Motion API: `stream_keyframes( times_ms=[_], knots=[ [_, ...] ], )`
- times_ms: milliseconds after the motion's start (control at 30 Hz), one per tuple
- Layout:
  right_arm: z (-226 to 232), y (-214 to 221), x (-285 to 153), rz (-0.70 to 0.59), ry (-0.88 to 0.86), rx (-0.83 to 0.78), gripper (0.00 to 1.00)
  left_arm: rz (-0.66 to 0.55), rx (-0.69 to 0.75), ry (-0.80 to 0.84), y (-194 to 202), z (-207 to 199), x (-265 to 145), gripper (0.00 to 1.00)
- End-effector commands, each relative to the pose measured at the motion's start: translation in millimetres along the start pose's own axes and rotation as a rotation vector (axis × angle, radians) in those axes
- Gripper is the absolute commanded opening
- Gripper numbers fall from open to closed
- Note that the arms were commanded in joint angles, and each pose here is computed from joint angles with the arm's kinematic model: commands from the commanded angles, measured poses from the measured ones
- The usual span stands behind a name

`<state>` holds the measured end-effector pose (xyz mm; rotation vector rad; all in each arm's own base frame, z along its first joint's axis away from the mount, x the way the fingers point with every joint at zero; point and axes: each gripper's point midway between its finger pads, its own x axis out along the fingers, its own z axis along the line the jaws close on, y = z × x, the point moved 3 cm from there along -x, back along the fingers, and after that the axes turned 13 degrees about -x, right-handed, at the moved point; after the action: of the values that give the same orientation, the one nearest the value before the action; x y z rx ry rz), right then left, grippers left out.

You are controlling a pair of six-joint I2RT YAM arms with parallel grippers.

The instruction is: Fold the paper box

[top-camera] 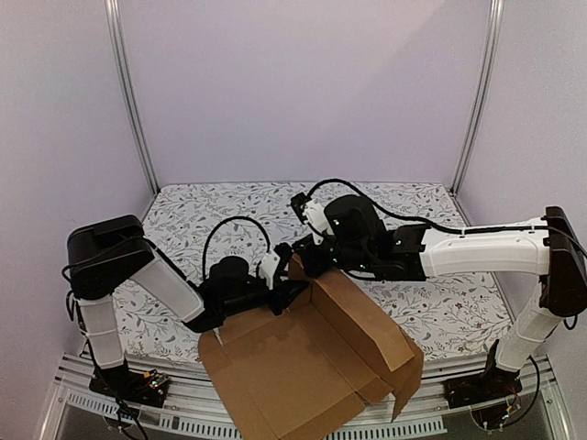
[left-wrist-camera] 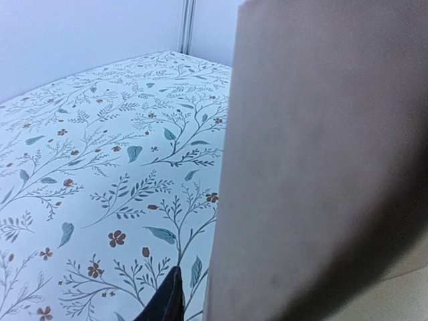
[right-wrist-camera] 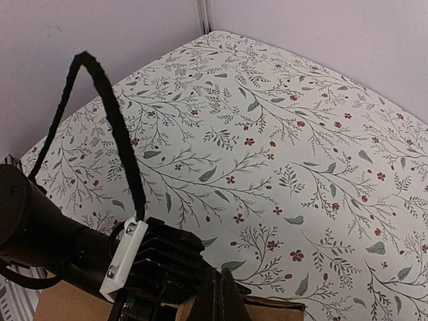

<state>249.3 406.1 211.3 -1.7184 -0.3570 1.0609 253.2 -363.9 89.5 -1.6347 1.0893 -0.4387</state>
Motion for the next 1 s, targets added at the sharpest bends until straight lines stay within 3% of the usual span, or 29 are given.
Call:
stream_keyframes(
  times_ms=[0, 133, 267, 733, 967],
  knots=[
    [3, 37, 3, 0.124, -0.013, -0.014, 0.0, 0.086, -0.021, -0.023, 28, 11, 5, 0.28],
    [2, 38, 2, 0.124, -0.01, -0.014, 0.0, 0.096, -0.022, -0.015, 31, 11, 9, 0.23],
    [2, 37, 0, 0.119, -0.009, -0.009, 0.0, 0.114, -0.03, -0.009, 38, 12, 13, 0.01],
    [-5, 25, -14, 0.084, 0.027, -0.007, 0.0, 0.054, -0.014, -0.048, 20, 13, 5, 0.0],
    [-12, 8, -30, 0.046, 0.055, 0.0, 0.1, 0.009, 0.005, -0.079, 8, 16, 3, 0.0]
  ],
)
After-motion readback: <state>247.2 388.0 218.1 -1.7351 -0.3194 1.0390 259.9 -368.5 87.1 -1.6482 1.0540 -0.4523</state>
